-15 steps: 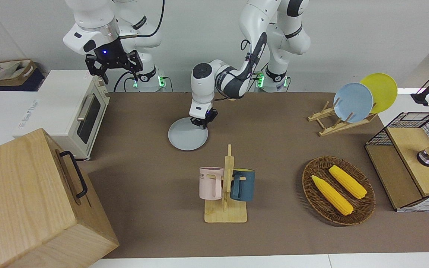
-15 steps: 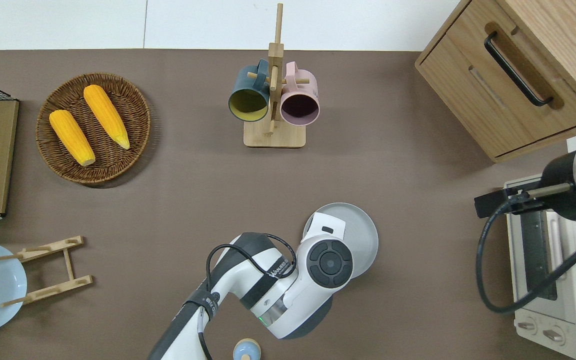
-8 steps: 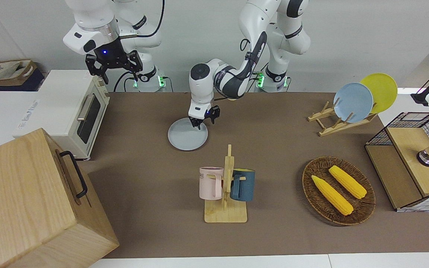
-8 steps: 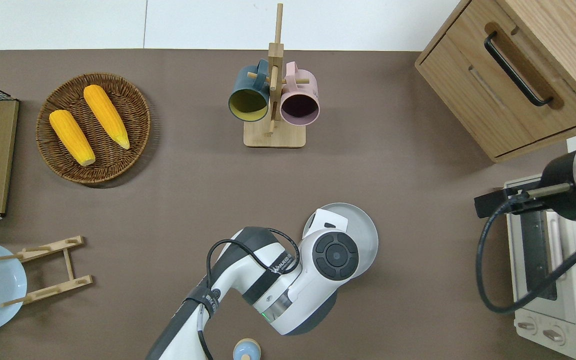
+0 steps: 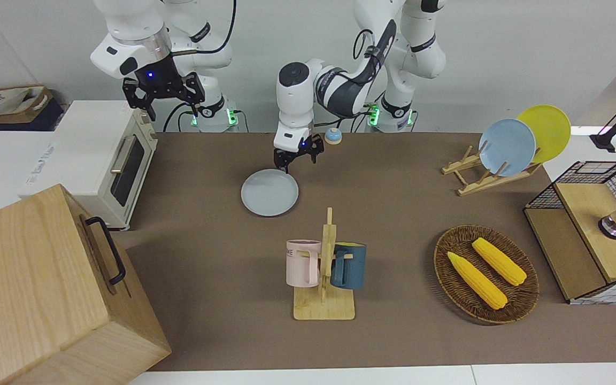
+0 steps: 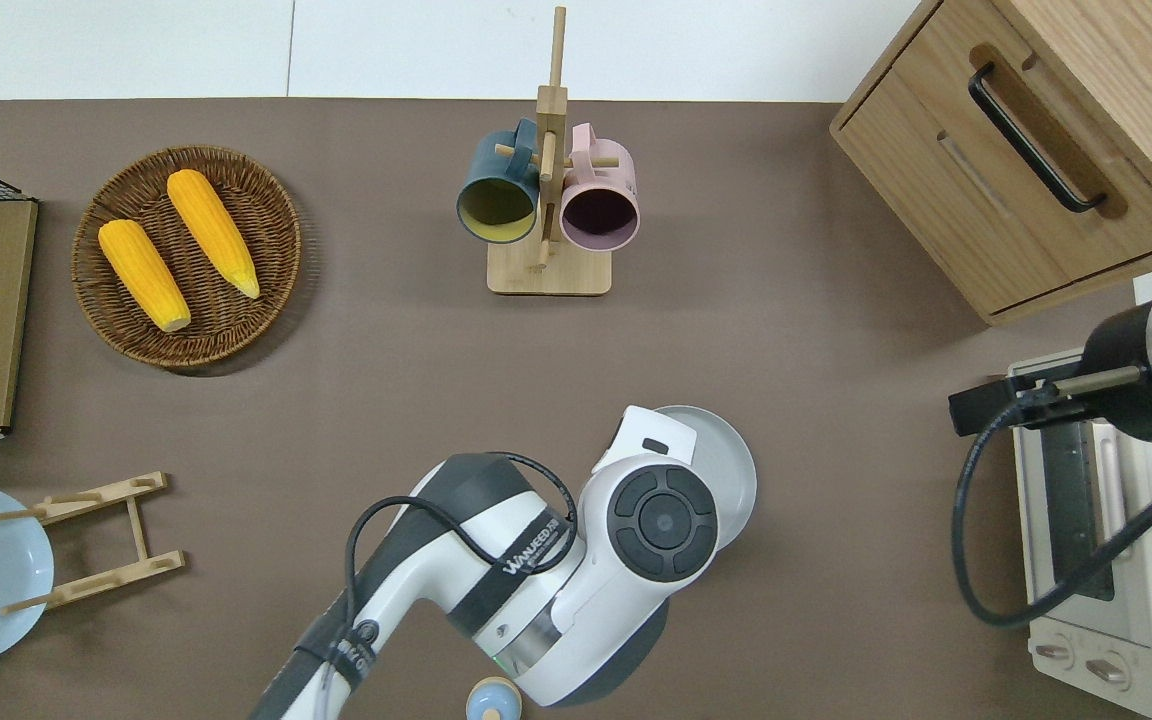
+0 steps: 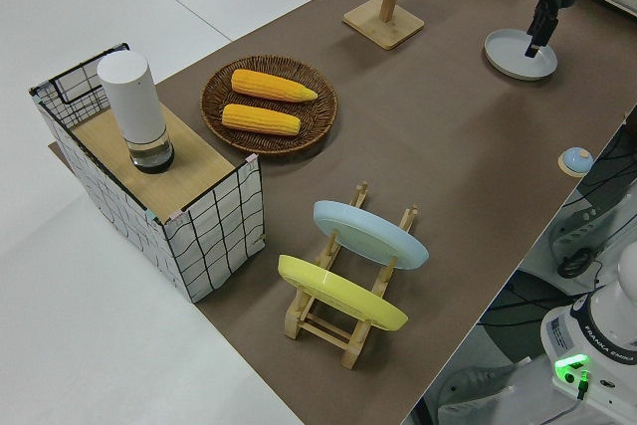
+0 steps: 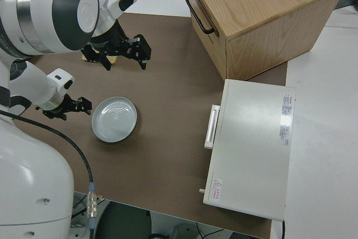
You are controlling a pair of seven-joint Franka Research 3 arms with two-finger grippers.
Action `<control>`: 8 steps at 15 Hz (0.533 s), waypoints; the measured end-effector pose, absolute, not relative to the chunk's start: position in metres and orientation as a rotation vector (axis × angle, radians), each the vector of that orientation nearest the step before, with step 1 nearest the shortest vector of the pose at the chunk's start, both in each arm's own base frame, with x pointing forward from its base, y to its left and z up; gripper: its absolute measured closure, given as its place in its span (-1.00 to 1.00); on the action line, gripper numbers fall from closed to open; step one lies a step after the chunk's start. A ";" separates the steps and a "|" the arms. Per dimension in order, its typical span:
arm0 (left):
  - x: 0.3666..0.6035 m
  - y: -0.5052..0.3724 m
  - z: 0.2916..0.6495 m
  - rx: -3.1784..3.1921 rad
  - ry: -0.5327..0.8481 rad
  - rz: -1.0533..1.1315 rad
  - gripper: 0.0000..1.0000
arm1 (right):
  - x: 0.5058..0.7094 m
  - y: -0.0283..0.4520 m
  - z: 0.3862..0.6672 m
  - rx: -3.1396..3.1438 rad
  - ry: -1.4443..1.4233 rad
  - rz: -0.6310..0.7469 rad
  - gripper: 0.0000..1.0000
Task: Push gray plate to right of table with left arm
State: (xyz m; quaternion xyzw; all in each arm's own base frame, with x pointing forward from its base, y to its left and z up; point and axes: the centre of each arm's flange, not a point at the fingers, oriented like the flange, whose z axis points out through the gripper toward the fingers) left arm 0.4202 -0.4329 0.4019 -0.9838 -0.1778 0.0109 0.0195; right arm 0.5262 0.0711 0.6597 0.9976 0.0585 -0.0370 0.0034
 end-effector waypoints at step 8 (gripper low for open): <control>0.493 -0.308 0.536 -3.017 -0.433 0.118 -0.99 | 0.526 0.071 0.660 3.127 0.183 -0.116 -0.97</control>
